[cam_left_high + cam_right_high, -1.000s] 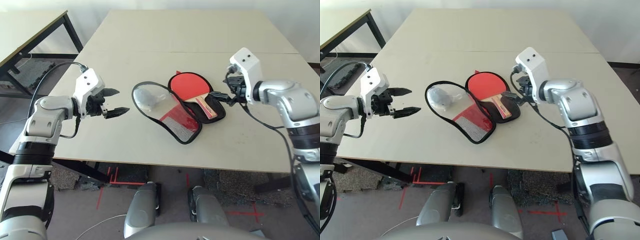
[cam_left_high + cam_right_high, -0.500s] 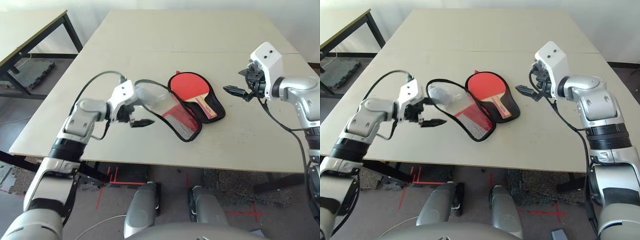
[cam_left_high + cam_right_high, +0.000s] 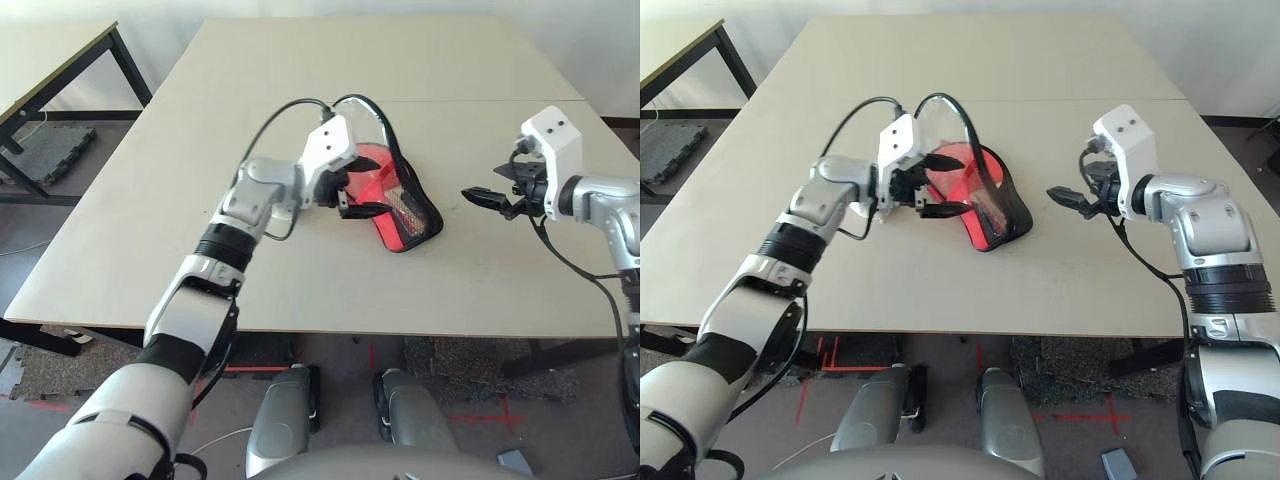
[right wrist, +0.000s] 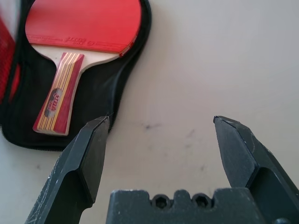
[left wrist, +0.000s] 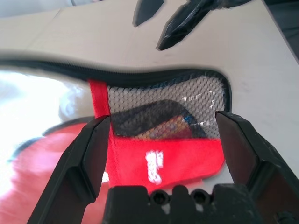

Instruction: Store the ping-pong paddle in its case and zip it.

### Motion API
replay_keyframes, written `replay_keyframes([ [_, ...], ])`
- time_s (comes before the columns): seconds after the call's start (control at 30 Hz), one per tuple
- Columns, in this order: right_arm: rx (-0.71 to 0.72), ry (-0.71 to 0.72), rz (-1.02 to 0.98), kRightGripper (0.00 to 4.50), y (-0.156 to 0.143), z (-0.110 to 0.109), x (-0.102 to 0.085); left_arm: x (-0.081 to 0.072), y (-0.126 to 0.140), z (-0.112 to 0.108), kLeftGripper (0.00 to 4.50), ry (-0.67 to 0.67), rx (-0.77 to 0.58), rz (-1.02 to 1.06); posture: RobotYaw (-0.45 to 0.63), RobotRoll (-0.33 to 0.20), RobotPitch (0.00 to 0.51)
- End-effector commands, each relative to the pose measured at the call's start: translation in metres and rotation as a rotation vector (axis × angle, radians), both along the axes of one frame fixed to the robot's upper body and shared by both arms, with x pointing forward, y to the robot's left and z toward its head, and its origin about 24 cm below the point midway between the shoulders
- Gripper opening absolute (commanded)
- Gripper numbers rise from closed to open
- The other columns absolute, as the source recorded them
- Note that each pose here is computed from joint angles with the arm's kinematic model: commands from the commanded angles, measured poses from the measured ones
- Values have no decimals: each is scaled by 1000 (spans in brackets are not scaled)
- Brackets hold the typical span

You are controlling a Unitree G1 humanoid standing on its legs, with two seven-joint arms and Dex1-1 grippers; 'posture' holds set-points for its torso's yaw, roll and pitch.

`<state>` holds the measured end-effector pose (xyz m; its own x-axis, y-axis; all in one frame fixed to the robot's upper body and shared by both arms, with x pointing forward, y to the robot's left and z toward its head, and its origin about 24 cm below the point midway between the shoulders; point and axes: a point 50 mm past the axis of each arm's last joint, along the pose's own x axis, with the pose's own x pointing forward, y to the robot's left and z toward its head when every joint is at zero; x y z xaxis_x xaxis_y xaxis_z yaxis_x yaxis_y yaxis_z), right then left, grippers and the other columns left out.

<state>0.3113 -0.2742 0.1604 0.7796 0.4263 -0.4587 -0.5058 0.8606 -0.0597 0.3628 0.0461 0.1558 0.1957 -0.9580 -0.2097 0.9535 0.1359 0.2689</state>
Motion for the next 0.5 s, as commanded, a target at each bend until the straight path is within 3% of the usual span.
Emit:
replay_keyframes([
  [0.03, 123, 67, 16, 4444, 4, -13, -11, 3, -10, -7, 4500, -10, 10, 12, 25, 0, 107],
  [0.17, 273, 154, 1, 4444, 11, -29, -14, 4, 1, -8, 4500, 12, 6, 19, 28, 0, 120],
  [0.33, 356, 202, -2, 4444, 23, -46, -10, 6, 38, -10, 4500, 41, 36, 68, 56, 0, 123],
  [0.5, 402, 227, 5, 4444, 35, -57, -5, -4, 74, -16, 4500, 69, 51, 124, 89, 0, 124],
])
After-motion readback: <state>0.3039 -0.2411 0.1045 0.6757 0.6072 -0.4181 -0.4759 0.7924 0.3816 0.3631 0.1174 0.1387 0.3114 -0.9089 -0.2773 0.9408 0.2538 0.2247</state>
